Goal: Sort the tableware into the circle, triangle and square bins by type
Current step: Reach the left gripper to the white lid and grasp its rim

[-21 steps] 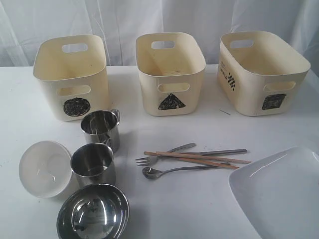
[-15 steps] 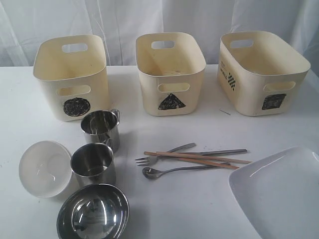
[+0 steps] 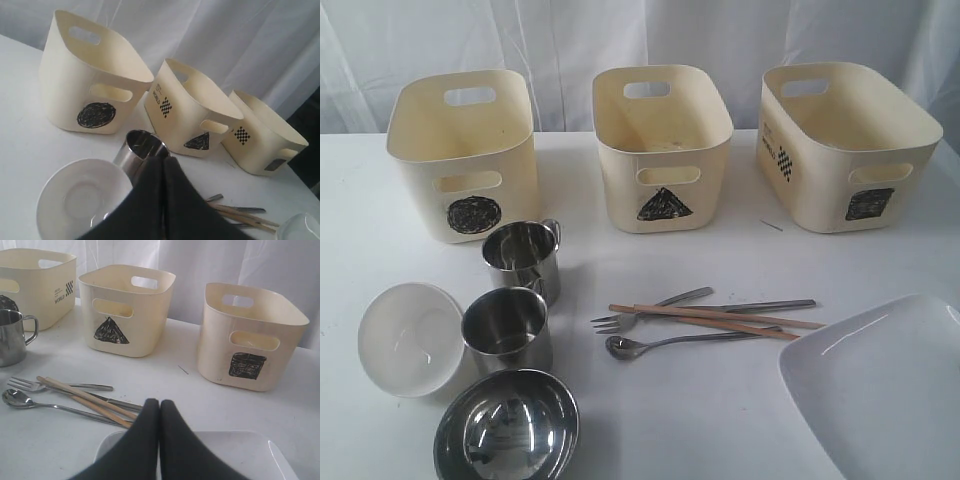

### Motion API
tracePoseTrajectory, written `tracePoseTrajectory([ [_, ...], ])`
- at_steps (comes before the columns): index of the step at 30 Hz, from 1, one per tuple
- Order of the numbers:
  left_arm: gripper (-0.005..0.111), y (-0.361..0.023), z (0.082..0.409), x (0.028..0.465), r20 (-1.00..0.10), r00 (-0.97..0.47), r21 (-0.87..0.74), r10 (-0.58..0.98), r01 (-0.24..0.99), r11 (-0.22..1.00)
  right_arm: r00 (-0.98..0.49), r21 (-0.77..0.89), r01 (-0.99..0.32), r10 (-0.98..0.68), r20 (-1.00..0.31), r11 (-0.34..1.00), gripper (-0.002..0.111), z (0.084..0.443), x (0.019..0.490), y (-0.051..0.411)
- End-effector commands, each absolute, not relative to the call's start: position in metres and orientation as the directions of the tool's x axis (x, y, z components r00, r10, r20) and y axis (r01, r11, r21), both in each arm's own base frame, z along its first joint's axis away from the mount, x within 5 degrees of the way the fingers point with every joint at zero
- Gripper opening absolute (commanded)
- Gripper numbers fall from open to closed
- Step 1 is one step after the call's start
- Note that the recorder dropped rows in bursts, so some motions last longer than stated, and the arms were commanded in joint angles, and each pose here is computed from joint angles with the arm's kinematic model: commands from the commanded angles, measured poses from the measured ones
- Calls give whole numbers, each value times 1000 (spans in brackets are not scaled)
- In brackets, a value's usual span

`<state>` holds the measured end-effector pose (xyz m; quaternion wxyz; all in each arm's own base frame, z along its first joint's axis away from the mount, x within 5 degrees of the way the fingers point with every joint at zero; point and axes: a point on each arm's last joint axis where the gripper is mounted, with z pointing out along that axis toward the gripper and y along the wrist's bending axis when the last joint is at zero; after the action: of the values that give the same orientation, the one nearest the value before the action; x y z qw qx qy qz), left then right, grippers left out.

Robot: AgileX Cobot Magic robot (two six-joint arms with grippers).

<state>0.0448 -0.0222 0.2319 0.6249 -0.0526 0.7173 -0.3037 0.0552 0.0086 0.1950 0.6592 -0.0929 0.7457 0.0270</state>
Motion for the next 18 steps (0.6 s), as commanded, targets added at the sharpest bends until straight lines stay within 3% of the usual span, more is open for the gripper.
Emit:
tracePoseTrajectory([
  [1, 0, -28, 255, 37, -892, -319, -423, -319, 346, 838, -116, -84, -162, -104, -988, 983, 0, 193, 55, 8],
  [4, 0, -34, 267, 45, -870, -449, -378, -202, 346, 859, -116, -84, -162, -104, -988, 983, 0, 193, 55, 8],
  [12, 2, -48, 296, 102, -814, -561, -124, 149, 418, 900, -116, -84, -162, -104, -988, 983, 0, 193, 55, 8],
  [15, 18, -53, 292, 127, -776, -605, -105, 180, 406, 908, -116, -84, -162, -104, -988, 983, 0, 193, 55, 8],
  [18, 49, -58, 284, 148, -748, -632, -92, 203, 401, 911, -116, -84, -162, -104, -988, 983, 0, 193, 55, 8],
])
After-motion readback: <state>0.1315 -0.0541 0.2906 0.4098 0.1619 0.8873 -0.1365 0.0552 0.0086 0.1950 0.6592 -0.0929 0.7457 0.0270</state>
